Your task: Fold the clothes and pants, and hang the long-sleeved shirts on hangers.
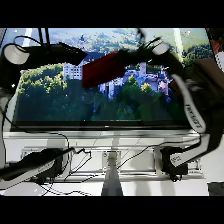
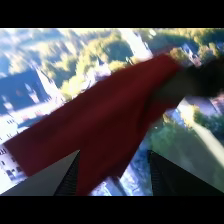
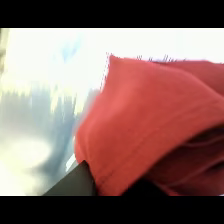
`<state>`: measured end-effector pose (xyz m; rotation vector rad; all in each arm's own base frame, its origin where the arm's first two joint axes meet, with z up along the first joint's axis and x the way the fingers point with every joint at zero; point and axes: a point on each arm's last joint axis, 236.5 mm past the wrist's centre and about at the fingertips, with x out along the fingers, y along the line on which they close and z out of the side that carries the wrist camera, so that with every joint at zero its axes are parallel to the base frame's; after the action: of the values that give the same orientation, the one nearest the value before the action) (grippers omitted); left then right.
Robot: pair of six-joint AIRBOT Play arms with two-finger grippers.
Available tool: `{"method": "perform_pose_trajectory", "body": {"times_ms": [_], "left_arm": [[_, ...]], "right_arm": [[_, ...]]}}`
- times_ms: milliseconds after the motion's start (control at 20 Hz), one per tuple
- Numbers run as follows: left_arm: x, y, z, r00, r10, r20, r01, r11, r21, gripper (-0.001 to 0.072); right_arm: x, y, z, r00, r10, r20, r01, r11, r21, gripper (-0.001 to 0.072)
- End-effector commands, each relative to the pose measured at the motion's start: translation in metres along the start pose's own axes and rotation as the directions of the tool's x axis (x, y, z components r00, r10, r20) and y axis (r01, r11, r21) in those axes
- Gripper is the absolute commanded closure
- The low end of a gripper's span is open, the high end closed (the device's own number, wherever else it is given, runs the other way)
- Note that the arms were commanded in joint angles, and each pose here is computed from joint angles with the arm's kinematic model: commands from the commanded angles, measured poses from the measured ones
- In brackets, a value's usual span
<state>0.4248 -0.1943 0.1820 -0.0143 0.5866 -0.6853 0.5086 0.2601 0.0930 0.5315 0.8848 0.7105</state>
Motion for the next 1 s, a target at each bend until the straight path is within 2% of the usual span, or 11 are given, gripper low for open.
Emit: {"method": "perform_pose_trajectory", "body": {"times_ms": [0, 100, 300, 400, 550, 650, 800, 950], "left_arm": [[-0.021, -0.006, 0.013, 0.999, 0.021, 0.039, -0.023, 0.999, 0.043, 0.0248], [-0.023, -0.007, 0.014, 0.999, 0.022, 0.044, -0.024, 0.999, 0.046, 0.0248], [-0.023, -0.007, 0.014, 0.999, 0.021, 0.043, -0.023, 0.999, 0.045, 0.0248], [-0.023, -0.007, 0.014, 0.999, 0.021, 0.043, -0.023, 0.999, 0.045, 0.0248], [-0.023, -0.007, 0.014, 0.999, 0.021, 0.043, -0.023, 0.999, 0.045, 0.0248], [-0.023, -0.007, 0.014, 0.999, 0.021, 0.043, -0.023, 0.999, 0.045, 0.0248], [-0.023, -0.007, 0.014, 0.999, 0.021, 0.043, -0.023, 0.999, 0.045, 0.0248], [-0.023, -0.007, 0.014, 0.999, 0.021, 0.042, -0.023, 0.999, 0.045, 0.0248]], "right_arm": [[-0.125, 0.0, 0.078, 0.955, -0.178, 0.236, 0.211, 0.97, -0.12, 0.0693], [-0.216, -0.005, 0.11, 0.875, -0.295, 0.384, 0.356, 0.929, -0.098, 0.0693], [-0.408, 0.008, 0.131, 0.605, -0.467, 0.645, 0.601, 0.799, 0.014, 0.0693], [-0.478, 0.009, 0.113, 0.474, -0.566, 0.674, 0.707, 0.702, 0.092, 0.0692], [-0.549, -0.007, 0.07, 0.309, -0.719, 0.622, 0.804, 0.547, 0.234, 0.0693], [-0.565, -0.028, 0.034, 0.287, -0.814, 0.505, 0.825, 0.478, 0.302, 0.0692], [-0.553, -0.059, -0.035, 0.366, -0.906, 0.214, 0.835, 0.421, 0.355, 0.0692], [-0.548, -0.078, -0.055, 0.38, -0.918, 0.112, 0.842, 0.393, 0.369, 0.0691]]}}
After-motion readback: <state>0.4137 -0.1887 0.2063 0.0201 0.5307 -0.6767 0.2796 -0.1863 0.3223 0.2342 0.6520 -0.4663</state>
